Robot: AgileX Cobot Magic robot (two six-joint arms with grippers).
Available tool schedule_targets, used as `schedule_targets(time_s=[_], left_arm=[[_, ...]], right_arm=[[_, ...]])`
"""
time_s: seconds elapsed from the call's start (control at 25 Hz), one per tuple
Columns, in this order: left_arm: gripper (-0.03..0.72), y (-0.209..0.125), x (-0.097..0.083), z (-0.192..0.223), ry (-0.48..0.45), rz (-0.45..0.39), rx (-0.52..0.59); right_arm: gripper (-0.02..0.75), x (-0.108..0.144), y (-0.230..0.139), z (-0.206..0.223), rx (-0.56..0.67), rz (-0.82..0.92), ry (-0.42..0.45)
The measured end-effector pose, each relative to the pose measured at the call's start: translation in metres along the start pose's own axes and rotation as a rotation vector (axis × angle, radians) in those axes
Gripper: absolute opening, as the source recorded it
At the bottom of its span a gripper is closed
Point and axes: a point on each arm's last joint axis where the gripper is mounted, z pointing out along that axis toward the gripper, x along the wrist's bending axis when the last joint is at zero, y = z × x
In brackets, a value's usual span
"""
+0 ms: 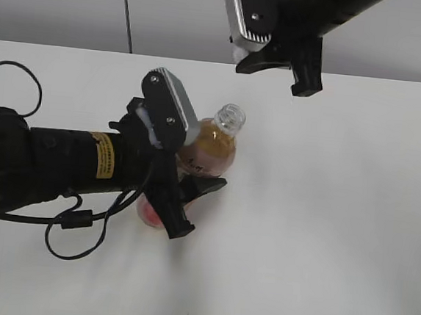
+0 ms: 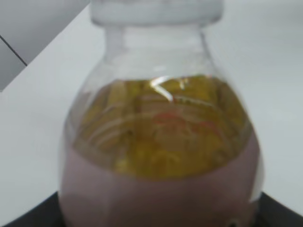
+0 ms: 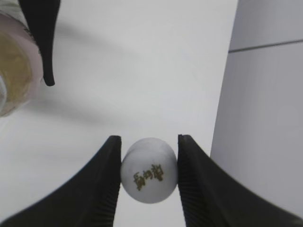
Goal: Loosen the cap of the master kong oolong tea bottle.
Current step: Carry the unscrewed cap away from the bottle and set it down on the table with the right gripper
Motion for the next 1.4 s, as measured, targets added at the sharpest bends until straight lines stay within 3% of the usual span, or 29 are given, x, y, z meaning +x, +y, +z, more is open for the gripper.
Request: schedule_targets(time_s=[0.28, 0.52, 0.68, 0.8, 1.0, 1.4], left_arm=[[0.412, 0.02, 0.009, -0.003, 0.083, -0.118, -0.226], [0.412, 0.026, 0.016, -0.004, 0.151, -0.235, -0.351], [0.412, 0.02, 0.015, 0.004, 0.157, -0.259, -0.454], [0.412, 0.006, 0.013, 0.014, 0.164, -0.287, -0.437], [0.412, -0.019, 0.007, 0.029, 0.153, -0.316, -0.353], [0.412, -0.03, 0.004, 0.034, 0.152, -0.327, -0.331]], right_arm=[[0.277, -0.01, -0.021, -0.025, 0.102, 0.377, -0.108], [0.277, -0.007, -0.057, -0.026, 0.169, 0.769, -0.105], [0.277, 0.014, -0.079, -0.007, 0.276, 1.005, 0.06], [0.276, 0.036, -0.096, 0.013, 0.405, 1.113, 0.196], [0.276, 0.06, -0.122, 0.041, 0.531, 1.2, 0.285], [0.276, 0.104, -0.163, 0.094, 0.654, 1.355, 0.435]])
